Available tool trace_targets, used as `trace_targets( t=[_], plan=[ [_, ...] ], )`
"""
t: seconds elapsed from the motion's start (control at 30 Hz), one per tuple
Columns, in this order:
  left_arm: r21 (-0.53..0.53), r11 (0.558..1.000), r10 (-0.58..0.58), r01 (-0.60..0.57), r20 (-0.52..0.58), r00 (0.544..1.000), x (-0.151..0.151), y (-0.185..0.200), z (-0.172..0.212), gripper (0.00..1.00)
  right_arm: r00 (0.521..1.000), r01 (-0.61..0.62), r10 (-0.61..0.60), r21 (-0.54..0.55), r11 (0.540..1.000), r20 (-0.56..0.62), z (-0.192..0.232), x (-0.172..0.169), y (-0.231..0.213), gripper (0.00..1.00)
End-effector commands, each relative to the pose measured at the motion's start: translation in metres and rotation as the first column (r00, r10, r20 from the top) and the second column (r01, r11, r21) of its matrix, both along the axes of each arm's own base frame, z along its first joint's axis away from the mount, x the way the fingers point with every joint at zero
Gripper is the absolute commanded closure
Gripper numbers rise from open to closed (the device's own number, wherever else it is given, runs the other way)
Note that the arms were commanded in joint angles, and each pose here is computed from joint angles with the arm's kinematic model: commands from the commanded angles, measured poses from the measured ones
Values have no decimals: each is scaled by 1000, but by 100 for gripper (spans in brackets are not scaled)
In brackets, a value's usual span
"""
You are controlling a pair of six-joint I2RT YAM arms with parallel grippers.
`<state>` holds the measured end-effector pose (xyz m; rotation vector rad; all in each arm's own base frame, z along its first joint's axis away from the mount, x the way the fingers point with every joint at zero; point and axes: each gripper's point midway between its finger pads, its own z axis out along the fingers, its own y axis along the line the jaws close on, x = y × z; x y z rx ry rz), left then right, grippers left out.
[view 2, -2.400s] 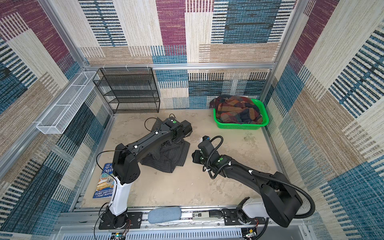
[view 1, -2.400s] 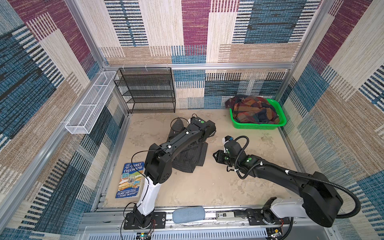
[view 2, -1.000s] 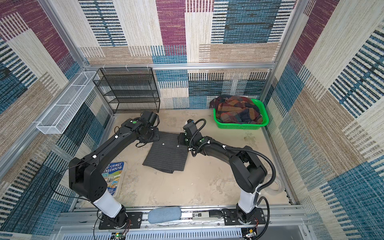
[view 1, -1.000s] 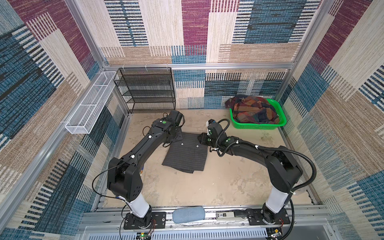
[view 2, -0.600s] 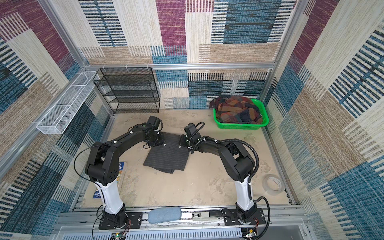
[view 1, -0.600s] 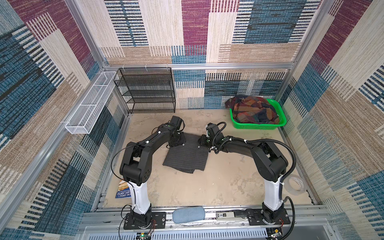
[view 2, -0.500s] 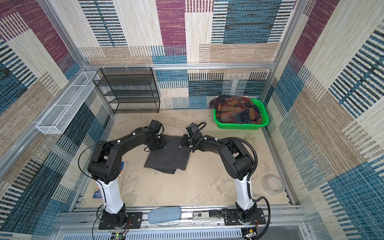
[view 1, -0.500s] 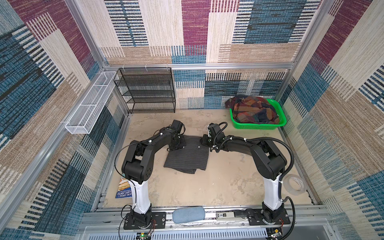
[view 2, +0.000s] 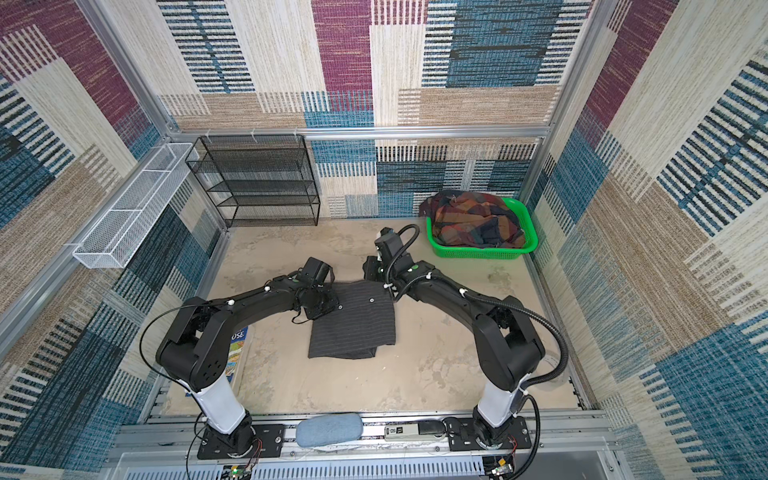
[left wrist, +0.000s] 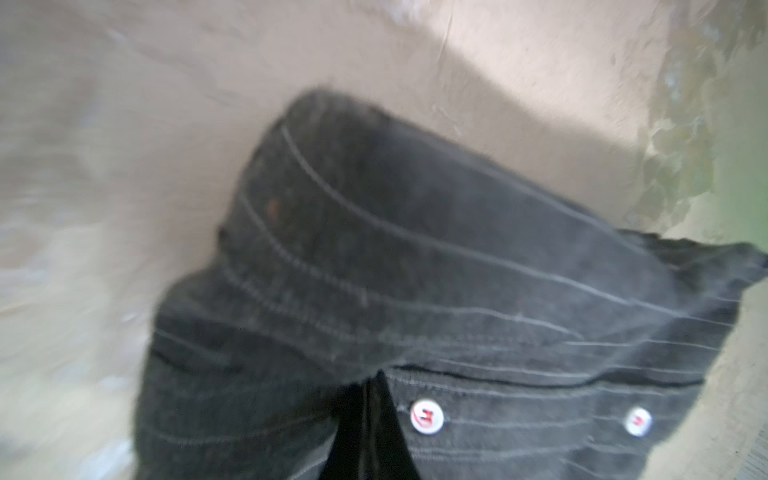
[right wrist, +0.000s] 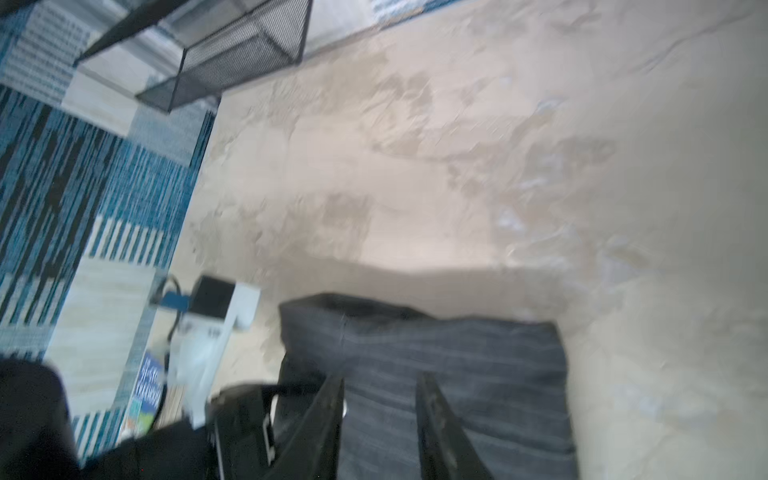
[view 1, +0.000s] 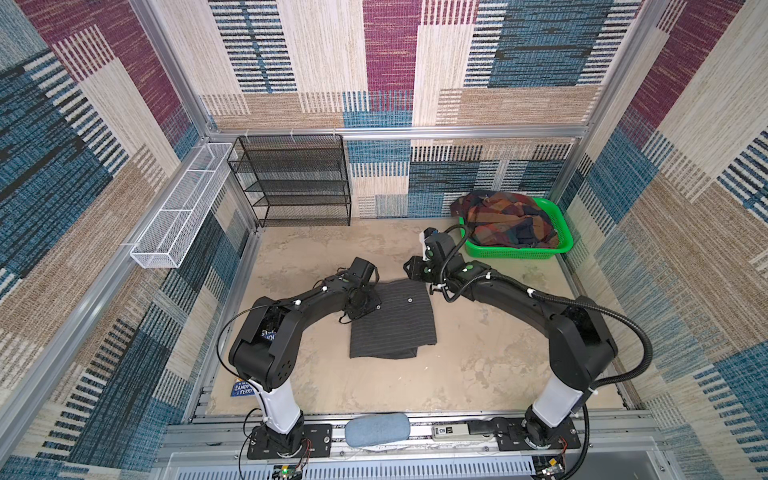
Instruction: Fold and stack the long sleeve shirts
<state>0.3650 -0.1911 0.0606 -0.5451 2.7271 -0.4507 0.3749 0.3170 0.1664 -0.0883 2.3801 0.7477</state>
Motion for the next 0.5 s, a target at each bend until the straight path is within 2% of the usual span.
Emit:
trace_targets(
  t=[0.0, 0.1, 0.2, 0.33, 0.47],
  plan=[
    [89, 996, -33, 28, 54, 998, 15, 14, 40, 92, 995, -21, 21, -1, 1000, -93, -21, -42, 17, 67],
    [130, 986, -117, 104, 98, 988, 38, 12, 59, 91, 989, -9, 19, 66, 998, -150, -40, -65, 32, 68],
    [118, 979, -179, 167, 107, 978, 56, -1, 47, 92, 977, 15, 8, 105, 994, -211, -67, -78, 32, 69],
    [112, 977, -188, 183, 34, 982, 63, -6, 0, 97, 964, 42, -32, 34, 999, -265, -98, -83, 20, 70],
    [156, 980, -124, 124, -9, 992, 56, 9, -27, 99, 952, 56, -57, -11, 998, -300, -120, -83, -1, 70]
  ],
)
